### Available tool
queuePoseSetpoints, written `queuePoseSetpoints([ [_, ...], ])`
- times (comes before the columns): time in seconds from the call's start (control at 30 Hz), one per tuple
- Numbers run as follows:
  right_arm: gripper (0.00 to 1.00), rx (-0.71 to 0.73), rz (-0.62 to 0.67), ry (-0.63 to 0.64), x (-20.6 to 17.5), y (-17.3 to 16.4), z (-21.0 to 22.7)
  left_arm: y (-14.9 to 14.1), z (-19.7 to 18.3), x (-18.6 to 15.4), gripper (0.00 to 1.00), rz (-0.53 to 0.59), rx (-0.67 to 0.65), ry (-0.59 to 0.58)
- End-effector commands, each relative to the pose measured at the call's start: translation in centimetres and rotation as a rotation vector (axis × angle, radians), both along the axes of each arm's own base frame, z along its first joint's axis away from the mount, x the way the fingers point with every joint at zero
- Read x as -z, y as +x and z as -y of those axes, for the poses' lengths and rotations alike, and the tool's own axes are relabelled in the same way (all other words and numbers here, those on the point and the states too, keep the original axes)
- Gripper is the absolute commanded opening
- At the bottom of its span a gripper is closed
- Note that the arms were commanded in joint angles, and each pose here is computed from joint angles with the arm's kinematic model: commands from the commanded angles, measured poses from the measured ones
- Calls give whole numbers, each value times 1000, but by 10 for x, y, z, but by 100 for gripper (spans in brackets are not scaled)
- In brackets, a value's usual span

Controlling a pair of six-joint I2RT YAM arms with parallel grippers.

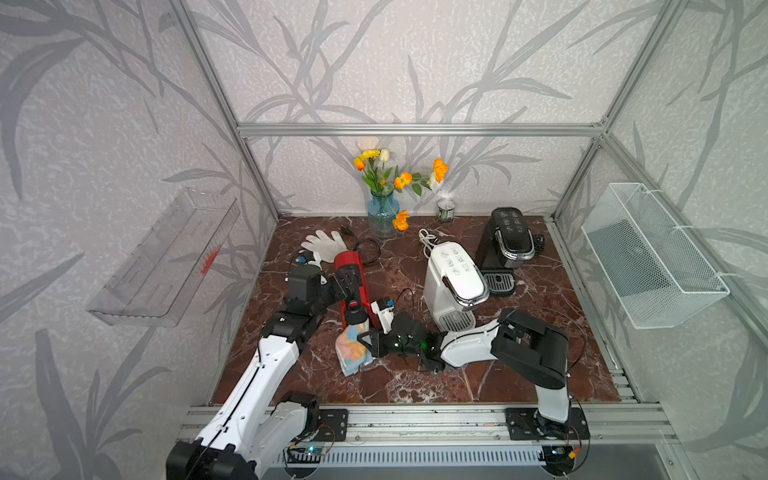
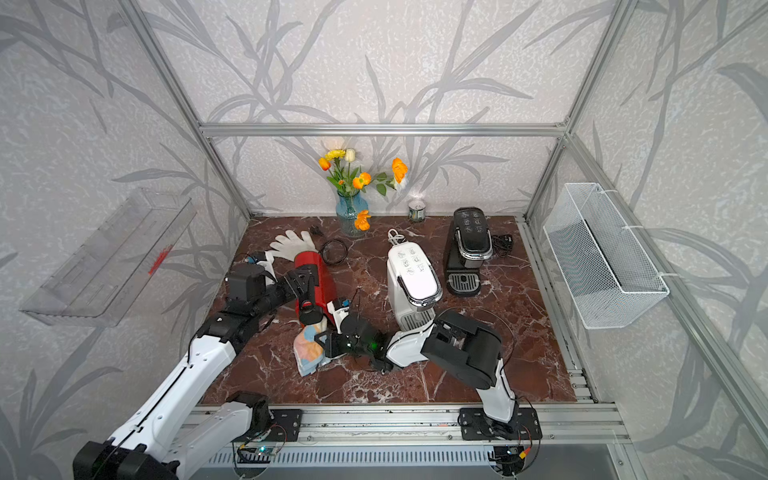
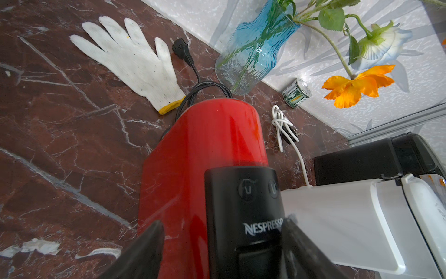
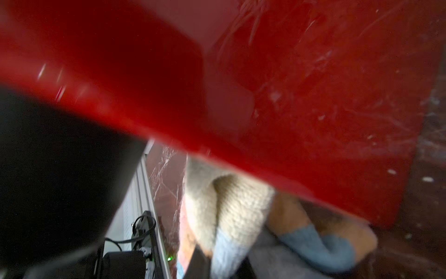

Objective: Wipe the surface of a coffee machine
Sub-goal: Wipe the dirt from the surface of the coffee machine.

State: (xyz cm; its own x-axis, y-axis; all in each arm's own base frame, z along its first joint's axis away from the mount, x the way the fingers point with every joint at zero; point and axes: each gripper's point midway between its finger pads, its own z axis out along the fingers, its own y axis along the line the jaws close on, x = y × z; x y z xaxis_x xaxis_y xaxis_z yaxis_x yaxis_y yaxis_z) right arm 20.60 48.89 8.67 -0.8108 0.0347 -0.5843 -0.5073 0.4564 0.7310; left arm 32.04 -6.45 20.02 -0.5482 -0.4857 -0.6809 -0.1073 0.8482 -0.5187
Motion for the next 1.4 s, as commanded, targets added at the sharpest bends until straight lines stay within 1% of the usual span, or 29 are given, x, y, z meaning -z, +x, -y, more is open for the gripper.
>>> queuePoseSetpoints([
  [0.0, 0, 100, 124, 103, -36, 24, -7, -12, -4, 36, 75, -111, -1, 25],
  [0.07, 0, 135, 189, 102, -41, 32, -4, -12, -3, 39, 75, -117, 4, 21],
  [0.13, 0, 156, 215, 114, -43, 42, -1, -12, -2, 42, 75, -123, 9, 16],
  [0.23, 0, 150, 262, 159, -54, 52, -2, -11, -1, 45, 75, -129, 13, 13],
  [0.4, 0, 131, 342, 207, -74, 49, 2, -11, 0, 45, 75, -131, 17, 9],
  [0.5, 0, 154, 361, 211, -76, 53, 6, -10, 0, 46, 74, -128, 16, 10],
  [0.7, 0, 235, 351, 179, -55, 79, -3, -7, 4, 53, 74, -147, 32, 2],
  [0.8, 0, 283, 325, 83, -37, 92, -5, -7, 4, 53, 73, -148, 32, 3],
  [0.9, 0, 301, 297, 0, -16, 99, -4, -7, 3, 53, 73, -148, 28, 5],
  [1.1, 0, 320, 221, -103, 26, 100, 13, -7, 2, 54, 73, -149, 26, 14],
  [1.27, 0, 324, 191, -138, 39, 95, 28, -5, 0, 53, 73, -144, 21, 25],
  [1.37, 0, 317, 172, -136, 44, 90, 33, -3, 1, 53, 73, -143, 23, 25],
])
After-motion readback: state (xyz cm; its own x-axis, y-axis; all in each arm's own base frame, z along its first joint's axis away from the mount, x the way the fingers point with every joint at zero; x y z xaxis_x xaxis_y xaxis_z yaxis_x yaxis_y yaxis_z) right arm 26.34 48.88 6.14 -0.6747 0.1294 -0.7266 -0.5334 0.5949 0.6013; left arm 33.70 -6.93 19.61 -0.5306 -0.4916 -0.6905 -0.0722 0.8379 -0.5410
